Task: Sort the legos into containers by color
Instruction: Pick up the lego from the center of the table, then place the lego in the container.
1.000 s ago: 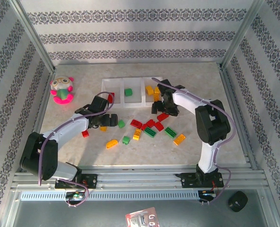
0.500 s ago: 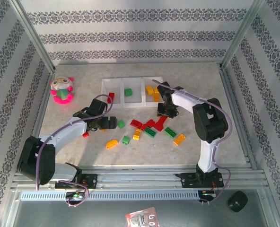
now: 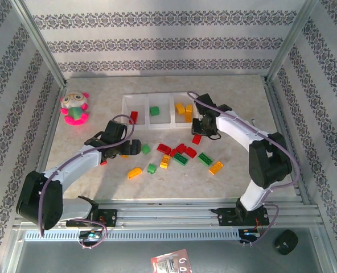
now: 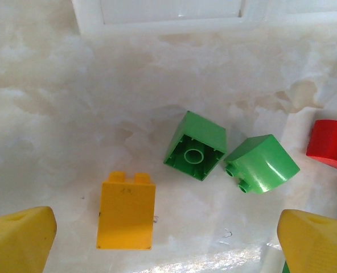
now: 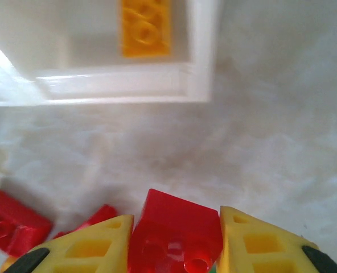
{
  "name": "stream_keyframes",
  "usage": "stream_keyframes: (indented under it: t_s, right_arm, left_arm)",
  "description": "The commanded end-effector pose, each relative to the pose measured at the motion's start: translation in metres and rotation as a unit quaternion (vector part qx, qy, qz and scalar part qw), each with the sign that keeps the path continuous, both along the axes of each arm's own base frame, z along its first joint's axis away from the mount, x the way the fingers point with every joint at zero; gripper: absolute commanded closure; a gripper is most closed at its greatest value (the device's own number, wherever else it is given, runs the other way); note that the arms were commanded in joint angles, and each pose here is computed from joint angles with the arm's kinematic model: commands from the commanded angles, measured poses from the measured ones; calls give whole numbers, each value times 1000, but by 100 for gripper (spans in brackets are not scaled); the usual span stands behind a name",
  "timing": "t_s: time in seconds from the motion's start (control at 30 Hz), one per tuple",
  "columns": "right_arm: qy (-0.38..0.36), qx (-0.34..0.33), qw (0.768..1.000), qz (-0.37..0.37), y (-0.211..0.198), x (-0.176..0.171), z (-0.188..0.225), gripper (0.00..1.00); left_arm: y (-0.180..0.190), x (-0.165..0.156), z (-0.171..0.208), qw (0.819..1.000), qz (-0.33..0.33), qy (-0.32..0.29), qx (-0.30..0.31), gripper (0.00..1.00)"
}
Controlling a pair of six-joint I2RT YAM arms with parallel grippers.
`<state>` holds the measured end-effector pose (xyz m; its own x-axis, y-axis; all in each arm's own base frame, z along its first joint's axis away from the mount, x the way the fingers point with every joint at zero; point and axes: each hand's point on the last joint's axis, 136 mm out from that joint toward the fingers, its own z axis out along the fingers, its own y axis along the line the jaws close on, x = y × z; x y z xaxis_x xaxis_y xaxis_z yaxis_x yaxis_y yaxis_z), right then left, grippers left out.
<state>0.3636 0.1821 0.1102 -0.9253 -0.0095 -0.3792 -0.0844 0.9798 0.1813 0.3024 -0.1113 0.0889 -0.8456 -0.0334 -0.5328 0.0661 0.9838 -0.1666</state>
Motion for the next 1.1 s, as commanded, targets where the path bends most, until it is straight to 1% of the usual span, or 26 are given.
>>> stream_keyframes:
  t_s: [0.0,0.1,0.27,0.5,0.63,0.73,0.9,0.97,1.0,1.07]
  right_arm:
    - [-80,16,993,90,42,19,37,69]
    - [-115,39,983,139,80,37,54,69]
    - [-161,77,966,187,139,75,77,70]
    - [-199,166,947,190,201,117,101,69]
    - [-198,209,940,181,224,135,93,69]
    - [-188,226,940,174,236,145,79,68]
    - [-181,232,942,163,250,162,54,68]
    - [-185,232,942,160,254,168,50,67]
    - [-185,232,942,159,256,170,49,66]
    - [-188,229,941,161,256,172,52,60]
  left_arm:
    - [1,4,10,999,-18,-33,6,1]
    - [2,1,15,999,-19,-47,2,1]
    - [2,-4,18,998,-14,-55,-11,1]
    - [0,-5,23,997,-18,-69,-14,1]
    - [-1,-3,28,997,-18,-76,-17,1]
    - [1,-2,32,996,-16,-85,-13,1]
    - [4,0,36,996,-12,-89,-5,1]
    - [4,0,37,996,-12,-89,-5,1]
    - [4,-1,37,996,-10,-87,-5,1]
    - [4,-2,35,997,-9,-77,-6,1]
